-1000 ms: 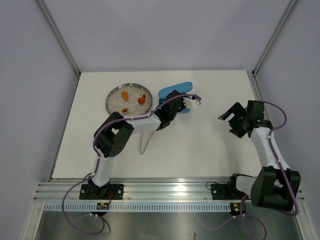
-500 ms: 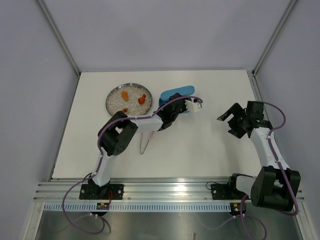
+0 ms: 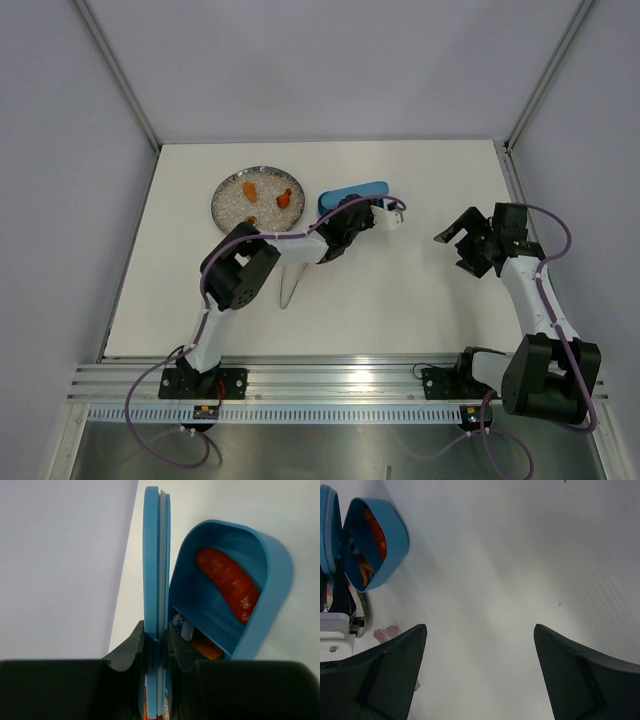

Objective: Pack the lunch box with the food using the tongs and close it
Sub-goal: Close the box lid on the packing box.

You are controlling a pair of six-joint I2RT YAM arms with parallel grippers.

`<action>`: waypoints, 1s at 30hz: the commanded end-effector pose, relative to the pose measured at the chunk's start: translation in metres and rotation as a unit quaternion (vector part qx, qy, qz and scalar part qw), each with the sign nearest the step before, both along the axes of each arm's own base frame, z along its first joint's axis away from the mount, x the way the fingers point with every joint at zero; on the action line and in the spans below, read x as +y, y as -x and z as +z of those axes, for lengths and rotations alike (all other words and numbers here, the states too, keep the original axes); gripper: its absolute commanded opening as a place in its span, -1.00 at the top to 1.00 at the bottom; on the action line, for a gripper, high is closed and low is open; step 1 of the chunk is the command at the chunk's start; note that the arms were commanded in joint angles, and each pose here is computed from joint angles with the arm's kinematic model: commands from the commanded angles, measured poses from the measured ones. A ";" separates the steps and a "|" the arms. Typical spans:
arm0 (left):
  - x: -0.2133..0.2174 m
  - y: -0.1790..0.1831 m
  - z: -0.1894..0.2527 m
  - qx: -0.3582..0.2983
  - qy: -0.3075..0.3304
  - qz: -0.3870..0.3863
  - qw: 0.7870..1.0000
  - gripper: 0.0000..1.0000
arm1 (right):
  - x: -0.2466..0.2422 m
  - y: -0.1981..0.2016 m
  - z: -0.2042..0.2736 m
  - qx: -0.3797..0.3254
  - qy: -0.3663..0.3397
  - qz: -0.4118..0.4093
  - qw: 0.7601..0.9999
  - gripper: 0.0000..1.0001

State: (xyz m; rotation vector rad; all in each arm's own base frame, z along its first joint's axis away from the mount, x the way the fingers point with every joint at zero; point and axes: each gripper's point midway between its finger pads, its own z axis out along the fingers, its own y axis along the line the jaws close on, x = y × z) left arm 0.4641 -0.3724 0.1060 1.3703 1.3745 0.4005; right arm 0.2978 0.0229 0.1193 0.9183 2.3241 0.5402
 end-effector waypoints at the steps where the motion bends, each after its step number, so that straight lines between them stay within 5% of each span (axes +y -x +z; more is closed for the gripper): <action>1: -0.017 -0.003 0.020 -0.019 0.037 -0.009 0.999 0.70 | 0.003 0.003 0.008 -0.015 -0.003 0.014 1.000 -0.91; 11: -0.015 -0.003 0.019 -0.024 0.022 -0.007 0.999 0.64 | 0.003 0.002 0.008 -0.014 -0.003 0.015 1.000 -0.91; 21: -0.012 0.006 0.016 -0.008 0.018 -0.003 1.000 -0.04 | 0.003 0.001 0.007 -0.016 -0.005 0.015 1.000 -0.91; 30: -0.007 0.013 0.039 -0.001 0.024 0.011 1.000 -0.20 | 0.005 0.000 0.006 -0.016 -0.010 0.016 1.000 -0.91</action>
